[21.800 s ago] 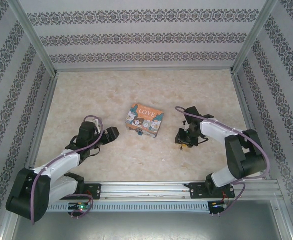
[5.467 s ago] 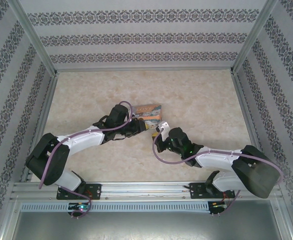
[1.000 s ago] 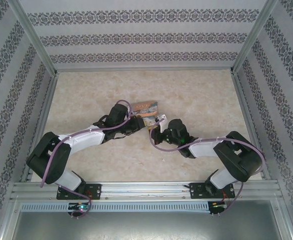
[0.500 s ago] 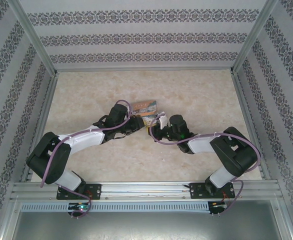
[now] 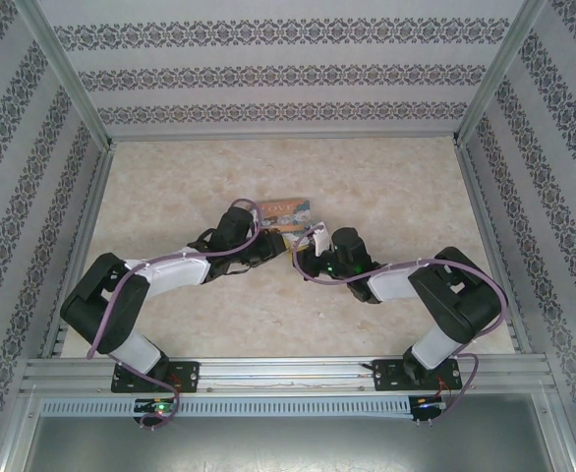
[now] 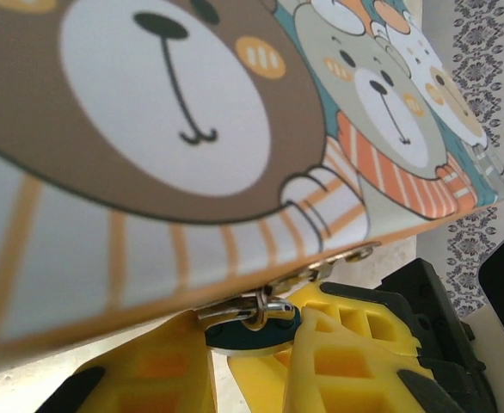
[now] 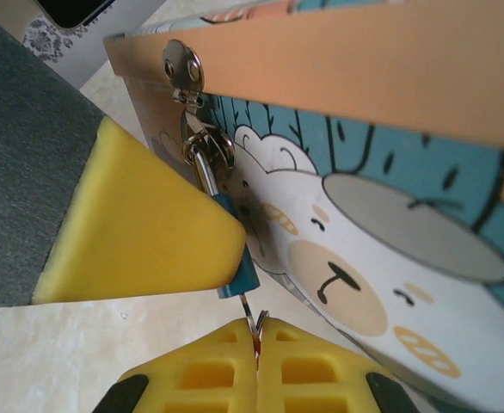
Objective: Unlock a padlock with a key
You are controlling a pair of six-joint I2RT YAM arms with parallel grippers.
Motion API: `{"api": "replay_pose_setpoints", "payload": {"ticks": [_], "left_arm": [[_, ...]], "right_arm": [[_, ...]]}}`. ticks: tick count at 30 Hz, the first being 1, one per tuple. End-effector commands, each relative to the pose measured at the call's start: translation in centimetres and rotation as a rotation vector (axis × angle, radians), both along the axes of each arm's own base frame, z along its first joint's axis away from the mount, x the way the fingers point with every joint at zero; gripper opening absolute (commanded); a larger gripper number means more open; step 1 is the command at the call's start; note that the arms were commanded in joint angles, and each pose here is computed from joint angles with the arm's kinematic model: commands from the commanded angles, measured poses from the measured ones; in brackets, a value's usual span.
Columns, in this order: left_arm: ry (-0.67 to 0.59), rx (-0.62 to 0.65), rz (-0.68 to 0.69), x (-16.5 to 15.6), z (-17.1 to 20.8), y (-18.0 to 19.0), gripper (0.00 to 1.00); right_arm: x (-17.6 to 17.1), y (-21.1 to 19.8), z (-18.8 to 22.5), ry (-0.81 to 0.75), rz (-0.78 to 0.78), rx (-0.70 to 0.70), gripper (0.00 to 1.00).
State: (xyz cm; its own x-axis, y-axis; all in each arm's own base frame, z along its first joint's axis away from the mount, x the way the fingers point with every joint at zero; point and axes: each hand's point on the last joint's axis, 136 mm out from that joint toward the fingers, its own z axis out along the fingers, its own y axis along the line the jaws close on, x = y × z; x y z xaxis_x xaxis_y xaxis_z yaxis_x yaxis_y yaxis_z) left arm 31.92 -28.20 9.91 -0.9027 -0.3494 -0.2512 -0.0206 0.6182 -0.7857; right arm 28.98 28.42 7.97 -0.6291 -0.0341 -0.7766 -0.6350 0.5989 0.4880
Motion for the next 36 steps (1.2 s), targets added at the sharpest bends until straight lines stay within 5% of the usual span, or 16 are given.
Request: {"api": "replay_pose_setpoints", "payload": {"ticks": [1, 11, 36], "left_arm": [[0.025, -0.048, -0.089, -1.4, -0.5, -1.7, 0.18], [0.051, -0.059, -0.087, -0.9, -2.3, -2.3, 0.2], [-0.079, 0.016, -0.04, -1.2, 1.2, 1.0, 0.57]], "right_arm": [[1.4, -0.3, 1.4, -0.079, -0.043, 0.037, 0.0], [0.8, -1.1, -1.1, -0.006, -0.062, 0.003, 0.0], [-0.2, -2.4, -3.2, 0.066, -0.107, -0.022, 0.0]]}}
